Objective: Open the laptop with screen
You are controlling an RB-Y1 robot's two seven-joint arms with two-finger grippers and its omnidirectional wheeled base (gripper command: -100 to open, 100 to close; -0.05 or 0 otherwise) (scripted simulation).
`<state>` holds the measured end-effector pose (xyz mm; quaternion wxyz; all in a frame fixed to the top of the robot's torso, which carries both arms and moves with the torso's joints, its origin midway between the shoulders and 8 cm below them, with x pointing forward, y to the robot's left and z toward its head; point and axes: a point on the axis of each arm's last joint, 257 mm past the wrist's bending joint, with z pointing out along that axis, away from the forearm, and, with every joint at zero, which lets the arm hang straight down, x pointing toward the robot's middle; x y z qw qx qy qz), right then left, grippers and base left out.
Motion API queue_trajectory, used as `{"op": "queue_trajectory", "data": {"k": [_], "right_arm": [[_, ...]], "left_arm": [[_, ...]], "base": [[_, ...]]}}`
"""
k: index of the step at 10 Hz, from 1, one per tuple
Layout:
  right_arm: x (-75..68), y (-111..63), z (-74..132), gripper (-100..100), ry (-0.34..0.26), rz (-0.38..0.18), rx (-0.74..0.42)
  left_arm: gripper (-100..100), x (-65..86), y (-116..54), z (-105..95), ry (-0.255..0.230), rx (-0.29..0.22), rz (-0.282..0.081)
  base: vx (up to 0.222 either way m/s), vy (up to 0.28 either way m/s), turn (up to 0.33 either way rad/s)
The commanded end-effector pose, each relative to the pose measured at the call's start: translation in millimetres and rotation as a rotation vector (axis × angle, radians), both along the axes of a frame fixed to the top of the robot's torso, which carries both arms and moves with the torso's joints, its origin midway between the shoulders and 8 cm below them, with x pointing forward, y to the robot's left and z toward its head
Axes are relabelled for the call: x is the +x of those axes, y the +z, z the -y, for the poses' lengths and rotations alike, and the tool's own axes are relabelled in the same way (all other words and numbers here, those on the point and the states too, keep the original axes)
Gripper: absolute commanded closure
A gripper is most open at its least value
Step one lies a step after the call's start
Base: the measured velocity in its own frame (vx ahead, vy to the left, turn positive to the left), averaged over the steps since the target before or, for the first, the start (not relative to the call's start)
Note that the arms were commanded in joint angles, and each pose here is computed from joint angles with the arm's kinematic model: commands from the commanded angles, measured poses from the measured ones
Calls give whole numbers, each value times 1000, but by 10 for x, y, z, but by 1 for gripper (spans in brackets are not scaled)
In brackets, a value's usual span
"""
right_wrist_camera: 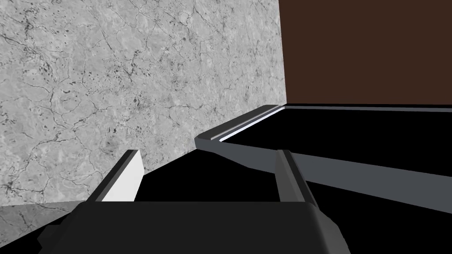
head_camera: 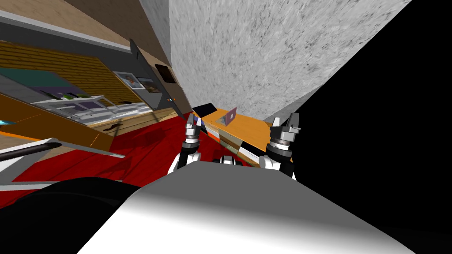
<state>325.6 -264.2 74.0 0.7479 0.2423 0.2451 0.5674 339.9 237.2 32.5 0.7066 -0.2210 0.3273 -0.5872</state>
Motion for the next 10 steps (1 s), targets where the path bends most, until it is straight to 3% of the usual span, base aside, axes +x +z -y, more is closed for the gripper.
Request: {"op": "queue_trajectory", "data": {"k": [1,10], "right_arm": [[0,0,0,0,0,0,0],[0,0,0,0,0,0,0]], "left_arm": [[-100,179,-187,73,-20,36,-71],[-100,679,-651,191,-32,83,-252]], "base": [[68,20,-135],[58,18,-120]]}}
